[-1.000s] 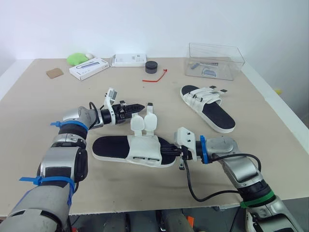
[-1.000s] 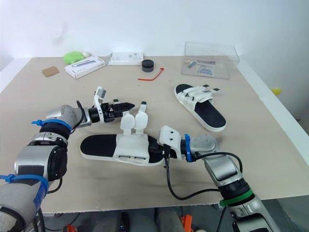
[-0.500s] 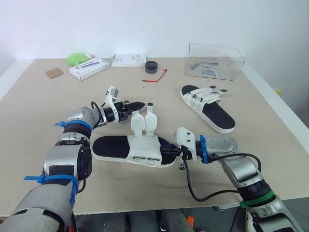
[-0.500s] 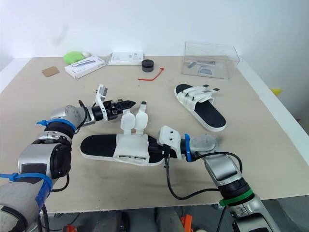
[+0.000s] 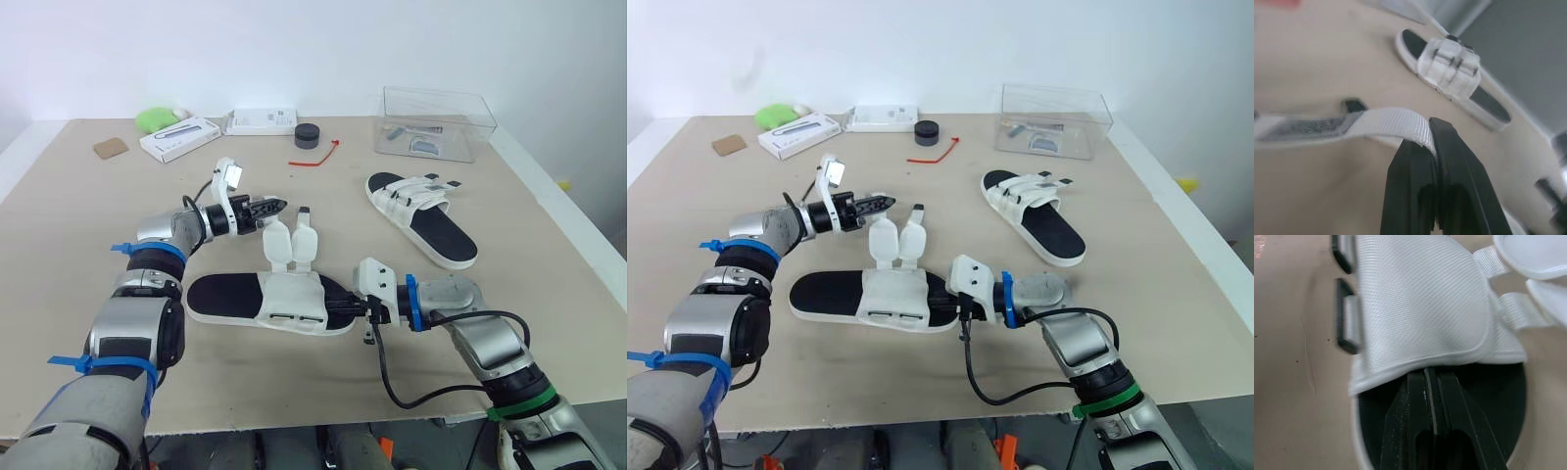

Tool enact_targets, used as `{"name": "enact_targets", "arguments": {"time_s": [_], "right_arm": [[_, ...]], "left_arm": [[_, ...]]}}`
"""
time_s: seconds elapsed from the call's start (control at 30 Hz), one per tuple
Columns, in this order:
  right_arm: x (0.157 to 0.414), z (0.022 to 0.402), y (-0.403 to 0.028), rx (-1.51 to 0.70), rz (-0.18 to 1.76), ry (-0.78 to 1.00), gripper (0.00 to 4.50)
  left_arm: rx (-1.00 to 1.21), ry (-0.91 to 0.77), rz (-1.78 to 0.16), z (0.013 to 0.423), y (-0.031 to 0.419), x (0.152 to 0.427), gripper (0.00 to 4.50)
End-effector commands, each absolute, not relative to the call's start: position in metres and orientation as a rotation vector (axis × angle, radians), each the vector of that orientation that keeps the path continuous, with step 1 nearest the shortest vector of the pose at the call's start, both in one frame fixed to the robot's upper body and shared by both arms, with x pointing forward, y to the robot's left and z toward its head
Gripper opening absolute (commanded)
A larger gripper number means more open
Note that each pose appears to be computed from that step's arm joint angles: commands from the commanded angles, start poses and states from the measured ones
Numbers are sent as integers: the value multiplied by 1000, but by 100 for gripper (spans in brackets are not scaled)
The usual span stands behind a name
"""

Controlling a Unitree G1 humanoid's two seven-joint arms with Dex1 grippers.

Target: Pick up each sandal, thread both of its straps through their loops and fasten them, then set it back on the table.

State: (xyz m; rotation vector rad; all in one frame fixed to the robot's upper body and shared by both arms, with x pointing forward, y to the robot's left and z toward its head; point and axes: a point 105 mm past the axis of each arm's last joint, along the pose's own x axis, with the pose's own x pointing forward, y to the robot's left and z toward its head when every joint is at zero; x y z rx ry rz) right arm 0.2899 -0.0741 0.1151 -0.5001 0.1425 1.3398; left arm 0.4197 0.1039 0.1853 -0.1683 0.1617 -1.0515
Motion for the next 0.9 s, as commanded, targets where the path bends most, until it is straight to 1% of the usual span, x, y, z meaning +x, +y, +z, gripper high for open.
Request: {"name": "enact_targets", "arguments": {"time_s": [0.03, 0.07, 0.13, 0.27, 0.37, 0.57, 0.67, 0.7, 0.8, 0.9], "right_arm": [[287, 124, -70, -530, 1356, 102, 0], [287, 124, -70, -530, 1357, 104, 0], [287, 123, -70, -531, 1358, 106, 0], [287, 123, -70, -533, 1361, 109, 0], [288, 122, -70, -533, 1365, 111, 0], [288, 122, -68, -536, 1380, 113, 0], [288, 121, -68, -540, 1382, 114, 0], [288, 121, -68, -541, 1383, 115, 0], [287, 120, -68, -544, 1388, 118, 0], [287, 119, -69, -546, 1391, 120, 0]], "left_arm": [[284, -73, -1190, 204, 94, 393, 8], [416, -131, -1240, 201, 89, 380, 8], [600, -217, -1297, 194, 84, 361, 8], [941, -361, -1345, 181, 87, 340, 8], [1176, -475, -1337, 178, 90, 335, 8], [1658, -796, -1213, 192, 98, 336, 8], [1735, -884, -1169, 195, 98, 337, 8], [1727, -908, -1140, 199, 97, 339, 8], [1628, -926, -1091, 207, 95, 344, 8], [1532, -917, -1139, 203, 94, 339, 8]]}}
